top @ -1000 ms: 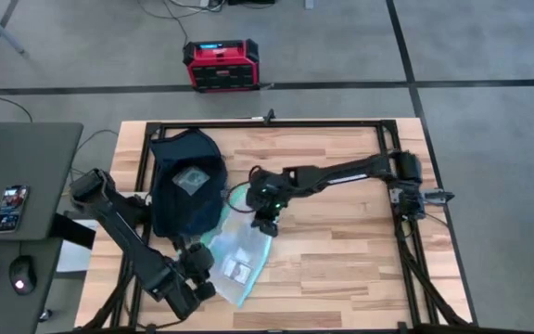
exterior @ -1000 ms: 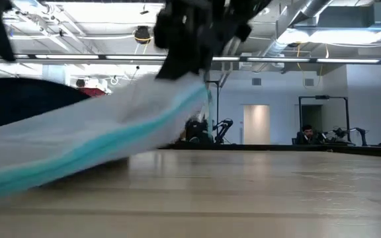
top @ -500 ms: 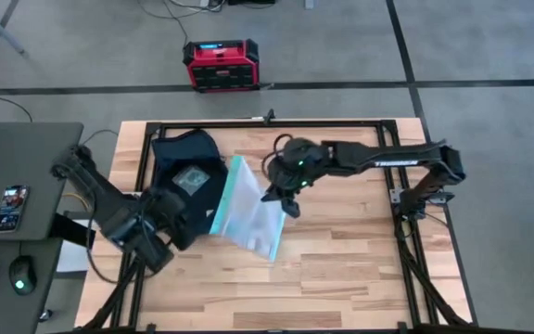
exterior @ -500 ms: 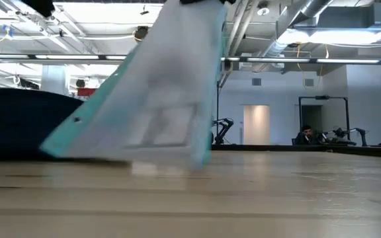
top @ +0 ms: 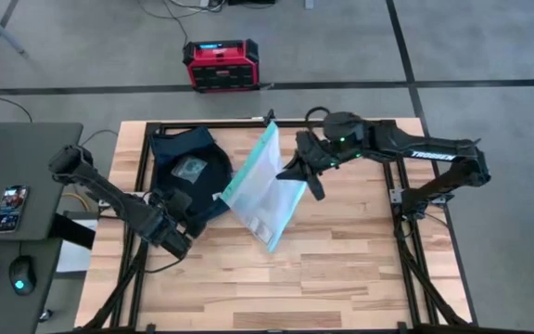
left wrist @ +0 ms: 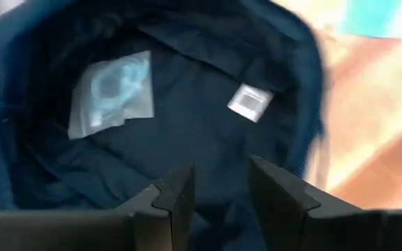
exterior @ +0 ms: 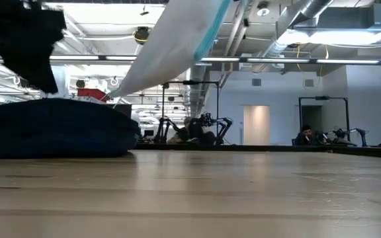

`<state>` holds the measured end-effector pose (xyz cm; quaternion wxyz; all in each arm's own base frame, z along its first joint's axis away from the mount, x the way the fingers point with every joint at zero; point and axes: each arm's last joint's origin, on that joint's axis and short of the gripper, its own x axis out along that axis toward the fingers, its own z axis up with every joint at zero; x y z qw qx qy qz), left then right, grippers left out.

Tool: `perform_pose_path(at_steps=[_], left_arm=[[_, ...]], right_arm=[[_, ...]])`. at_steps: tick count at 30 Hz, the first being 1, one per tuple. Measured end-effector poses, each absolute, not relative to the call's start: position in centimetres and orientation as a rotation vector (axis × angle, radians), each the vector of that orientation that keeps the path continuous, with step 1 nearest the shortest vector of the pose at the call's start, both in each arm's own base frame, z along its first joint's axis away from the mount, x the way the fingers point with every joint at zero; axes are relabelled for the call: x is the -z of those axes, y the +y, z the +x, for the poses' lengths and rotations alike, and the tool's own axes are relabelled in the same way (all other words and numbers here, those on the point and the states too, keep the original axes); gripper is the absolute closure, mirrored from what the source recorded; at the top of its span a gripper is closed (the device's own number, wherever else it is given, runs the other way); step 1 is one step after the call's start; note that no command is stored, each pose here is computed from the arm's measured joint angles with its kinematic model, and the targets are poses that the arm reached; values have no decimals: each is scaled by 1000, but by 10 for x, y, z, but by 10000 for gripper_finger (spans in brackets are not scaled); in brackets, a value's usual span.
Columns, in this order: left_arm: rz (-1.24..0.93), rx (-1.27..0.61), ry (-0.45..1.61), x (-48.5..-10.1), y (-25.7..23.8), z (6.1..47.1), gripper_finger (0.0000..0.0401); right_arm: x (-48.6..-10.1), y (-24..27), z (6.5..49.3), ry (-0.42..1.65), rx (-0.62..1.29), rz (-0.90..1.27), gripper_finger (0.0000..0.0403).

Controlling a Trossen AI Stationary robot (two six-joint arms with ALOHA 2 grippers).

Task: Unpack backpack
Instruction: Put the zip bag into the backpack

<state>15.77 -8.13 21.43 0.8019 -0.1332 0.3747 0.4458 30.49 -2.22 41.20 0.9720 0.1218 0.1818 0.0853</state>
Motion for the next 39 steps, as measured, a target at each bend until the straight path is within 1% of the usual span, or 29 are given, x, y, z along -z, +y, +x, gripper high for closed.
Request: perform_pose_path(at_steps=[1,2,4,8,11,13,17,20,24,27,31,35,39], left_arm=[[-289,-970,800,-211,-80,157,285],[-346,-969,751,-202,-78,160,285],[-361,-981,752,-189,-73,161,285],[-522,-820,739,-171,-78,177,285],[-604,-650,728,-157,-86,192,285],[-642,-568,712,-152,-92,200,285],[-684,-485,675,-142,-104,220,285],[-720,-414,608,-140,-116,243,285],[-726,-377,581,-139,-133,278,285],[-699,-314,567,-153,-144,305,285],[-598,-250,559,-200,-154,325,285],[-499,-250,569,-257,-152,324,285],[-369,-336,644,-289,-141,305,285]], right_arm=[[-413,-22,304,368,-172,246,403],[-416,-23,300,360,-168,246,403],[-418,-24,295,361,-164,248,403],[-419,-23,291,375,-164,250,403],[-416,-21,292,396,-166,249,403],[-416,-19,292,394,-173,248,403],[-420,-18,294,352,-159,243,403],[-424,-18,295,304,-133,251,403],[-433,-16,300,195,-72,248,403],[-431,-17,306,178,10,247,403],[-417,-13,320,230,73,244,403],[-400,-6,333,305,88,257,403],[-400,2,337,276,121,266,403]])
